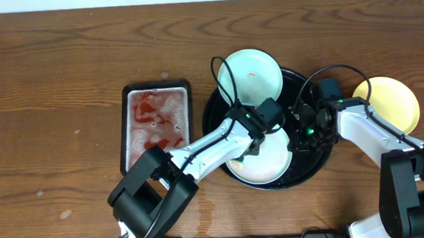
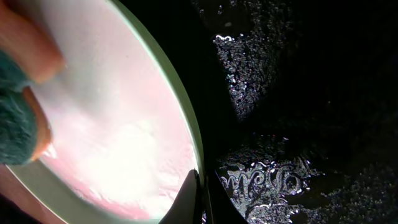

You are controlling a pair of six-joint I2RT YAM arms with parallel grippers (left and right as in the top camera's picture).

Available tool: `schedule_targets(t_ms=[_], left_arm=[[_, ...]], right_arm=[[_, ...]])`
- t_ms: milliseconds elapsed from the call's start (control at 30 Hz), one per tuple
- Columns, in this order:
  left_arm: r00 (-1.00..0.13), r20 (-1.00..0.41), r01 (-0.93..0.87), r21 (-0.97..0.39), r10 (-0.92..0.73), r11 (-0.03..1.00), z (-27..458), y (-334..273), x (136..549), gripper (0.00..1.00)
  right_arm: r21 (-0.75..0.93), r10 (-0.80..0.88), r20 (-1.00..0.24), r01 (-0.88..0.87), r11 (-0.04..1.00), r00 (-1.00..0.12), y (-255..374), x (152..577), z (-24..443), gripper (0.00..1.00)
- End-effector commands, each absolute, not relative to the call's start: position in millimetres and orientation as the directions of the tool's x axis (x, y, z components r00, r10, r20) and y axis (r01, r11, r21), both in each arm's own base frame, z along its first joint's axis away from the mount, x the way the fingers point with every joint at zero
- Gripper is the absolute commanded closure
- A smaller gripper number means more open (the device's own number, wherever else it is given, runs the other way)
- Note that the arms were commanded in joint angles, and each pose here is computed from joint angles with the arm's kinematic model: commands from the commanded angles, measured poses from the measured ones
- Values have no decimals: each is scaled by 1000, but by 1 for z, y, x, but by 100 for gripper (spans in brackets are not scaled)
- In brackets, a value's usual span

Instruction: Clean dirty plates on tray and stack at the side

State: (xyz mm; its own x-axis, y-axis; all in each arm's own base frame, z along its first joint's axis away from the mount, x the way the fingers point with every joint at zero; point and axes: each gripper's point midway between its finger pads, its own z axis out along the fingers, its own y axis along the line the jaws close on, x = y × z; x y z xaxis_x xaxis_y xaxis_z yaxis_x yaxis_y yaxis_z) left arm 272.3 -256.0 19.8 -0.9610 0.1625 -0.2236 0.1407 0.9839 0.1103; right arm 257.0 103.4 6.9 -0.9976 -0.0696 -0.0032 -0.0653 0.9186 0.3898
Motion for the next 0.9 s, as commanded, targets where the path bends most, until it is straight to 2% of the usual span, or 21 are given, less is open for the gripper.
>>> schedule_targets(t_ms=[0, 67, 200, 367, 533, 633, 767, 867], left_arm=[[-944, -288, 124, 146, 162, 981, 42, -253, 298, 92], [-954, -262, 148, 11, 146, 989, 61, -275, 289, 92], [-955, -273, 155, -111, 120, 982, 96, -282, 283, 93], [-946, -322, 84, -167, 26, 982, 147, -245, 289, 92], [-931, -340, -76, -166, -129, 983, 178, -171, 307, 92], [-915, -326, -199, -145, -237, 969, 177, -120, 318, 93], [-895, -262, -346, -105, -361, 932, 150, -58, 321, 93], [-901, -204, -362, -131, -382, 923, 127, -40, 317, 93]], right_arm=[[338, -67, 7, -61, 939, -998, 93, 256, 3, 99], [338, -67, 5, -61, 939, -998, 93, 256, 3, 99], [339, -67, -25, -71, 938, -997, 93, 259, 10, 99], [303, -63, -97, -90, 949, -993, 87, 265, 29, 99], [156, -12, -153, -36, 987, -988, 65, 265, 47, 99], [82, -23, -234, -44, 996, -972, 63, 267, 66, 99], [-50, -95, -381, -82, 995, -920, 64, 273, 100, 99], [-181, -150, -491, -68, 981, -858, 59, 276, 129, 99]])
